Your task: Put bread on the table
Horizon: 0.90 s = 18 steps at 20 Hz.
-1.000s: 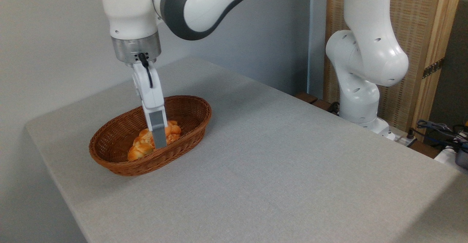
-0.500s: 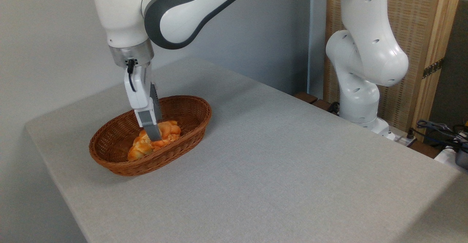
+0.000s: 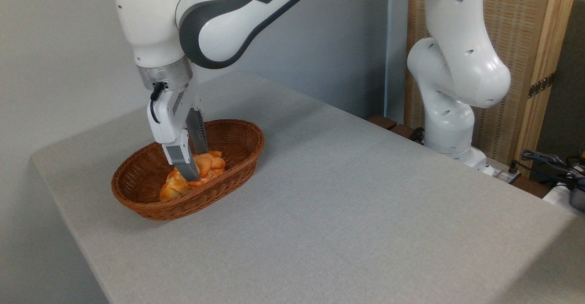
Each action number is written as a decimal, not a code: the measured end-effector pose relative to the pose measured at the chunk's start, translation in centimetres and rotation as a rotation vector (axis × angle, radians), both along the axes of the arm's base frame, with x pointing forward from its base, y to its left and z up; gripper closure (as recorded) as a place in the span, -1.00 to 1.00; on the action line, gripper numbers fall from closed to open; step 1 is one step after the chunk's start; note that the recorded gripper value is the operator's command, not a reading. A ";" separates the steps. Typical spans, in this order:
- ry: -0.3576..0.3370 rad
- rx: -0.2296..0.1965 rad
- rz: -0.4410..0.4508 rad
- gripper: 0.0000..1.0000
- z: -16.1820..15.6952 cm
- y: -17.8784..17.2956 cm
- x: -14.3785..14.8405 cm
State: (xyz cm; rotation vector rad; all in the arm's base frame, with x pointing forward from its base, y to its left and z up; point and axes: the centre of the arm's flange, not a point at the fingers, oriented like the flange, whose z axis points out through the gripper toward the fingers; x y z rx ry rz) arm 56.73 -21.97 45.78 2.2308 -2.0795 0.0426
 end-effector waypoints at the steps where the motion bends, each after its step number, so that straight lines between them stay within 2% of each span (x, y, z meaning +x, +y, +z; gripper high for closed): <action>1: -0.001 0.004 -0.002 0.03 0.0 0.0 0.0; 2: -0.002 0.008 -0.004 0.32 -0.1 0.1 0.0; 3: -0.003 0.011 -0.005 0.51 -0.1 0.1 0.0; 18: -0.008 0.011 0.000 0.49 0.1 0.4 0.2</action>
